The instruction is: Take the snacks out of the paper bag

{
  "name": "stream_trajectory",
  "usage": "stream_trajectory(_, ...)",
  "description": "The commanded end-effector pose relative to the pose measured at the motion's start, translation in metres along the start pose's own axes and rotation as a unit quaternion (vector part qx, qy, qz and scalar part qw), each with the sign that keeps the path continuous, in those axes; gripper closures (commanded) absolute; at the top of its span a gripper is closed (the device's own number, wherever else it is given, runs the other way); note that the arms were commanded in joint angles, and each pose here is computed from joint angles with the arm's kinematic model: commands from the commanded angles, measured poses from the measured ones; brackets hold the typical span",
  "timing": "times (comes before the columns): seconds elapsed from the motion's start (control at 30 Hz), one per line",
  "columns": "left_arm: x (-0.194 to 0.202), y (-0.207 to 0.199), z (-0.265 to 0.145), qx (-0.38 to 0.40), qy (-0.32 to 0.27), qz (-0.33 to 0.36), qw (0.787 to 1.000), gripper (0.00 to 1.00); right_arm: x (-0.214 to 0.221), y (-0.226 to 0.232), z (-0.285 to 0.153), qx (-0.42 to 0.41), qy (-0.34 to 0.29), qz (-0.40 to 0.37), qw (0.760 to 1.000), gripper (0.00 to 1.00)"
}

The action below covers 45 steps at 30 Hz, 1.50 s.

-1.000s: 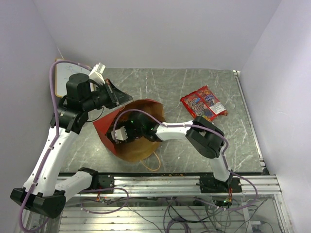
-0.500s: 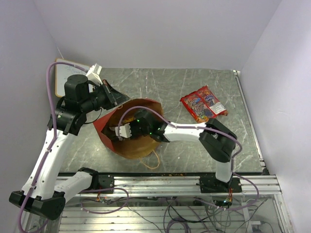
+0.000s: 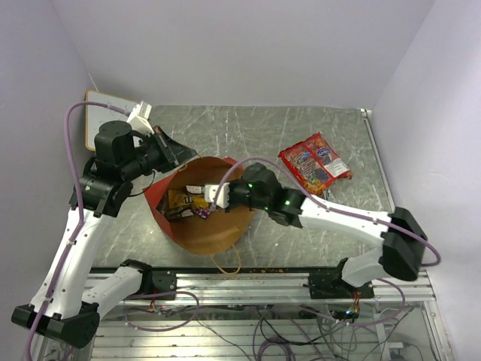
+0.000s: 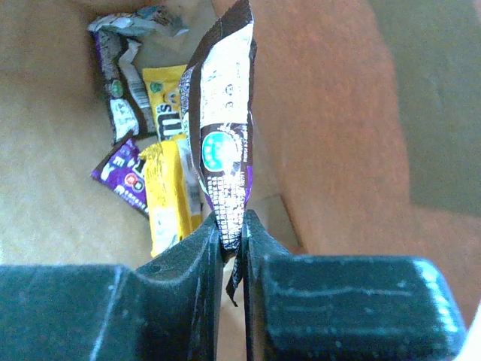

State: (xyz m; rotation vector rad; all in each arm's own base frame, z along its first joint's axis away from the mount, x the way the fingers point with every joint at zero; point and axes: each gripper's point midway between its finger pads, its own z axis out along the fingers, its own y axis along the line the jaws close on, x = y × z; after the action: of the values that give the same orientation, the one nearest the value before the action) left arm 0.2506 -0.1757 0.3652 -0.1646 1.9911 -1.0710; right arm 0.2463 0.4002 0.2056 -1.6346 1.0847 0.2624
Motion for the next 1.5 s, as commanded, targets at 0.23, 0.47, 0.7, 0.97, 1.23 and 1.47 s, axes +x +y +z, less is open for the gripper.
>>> stream_trajectory(0.23, -0.014, -0.008, 0.009, 0.016, -0.021, -0.009, 1.0, 0.93, -0.01, -0.004, -0.01, 0.021, -0.01, 0.111, 0.994, 1.0)
stream_trajectory(0.47, -0.009, 0.003, 0.017, -0.004, -0.008, -0.022, 1.0, 0.93, -0.041, 0.001, -0.072, -0.019, 0.002, 0.244, 0.97, 1.0)
stream_trajectory(0.7, -0.007, 0.016, 0.025, -0.031, -0.001, -0.035, 0.999, 0.93, -0.028, -0.013, -0.126, 0.086, 0.06, 0.411, 0.906, 1.0)
stream_trajectory(0.97, 0.0, 0.027, 0.025, -0.055, 0.002, -0.065, 0.996, 0.93, -0.014, -0.129, -0.189, 0.382, 0.102, 0.417, 0.818, 1.0)
stream_trajectory(1.23, 0.006, 0.025, 0.024, -0.048, 0.016, -0.059, 0.997, 0.93, 0.109, -0.158, -0.23, 0.479, 0.159, 0.52, 0.689, 1.0)
stream_trajectory(1.47, 0.013, 0.017, 0.024, -0.021, 0.038, -0.052, 0.998, 0.93, 0.23, -0.106, -0.282, 0.52, 0.24, 0.586, 0.574, 1.0)
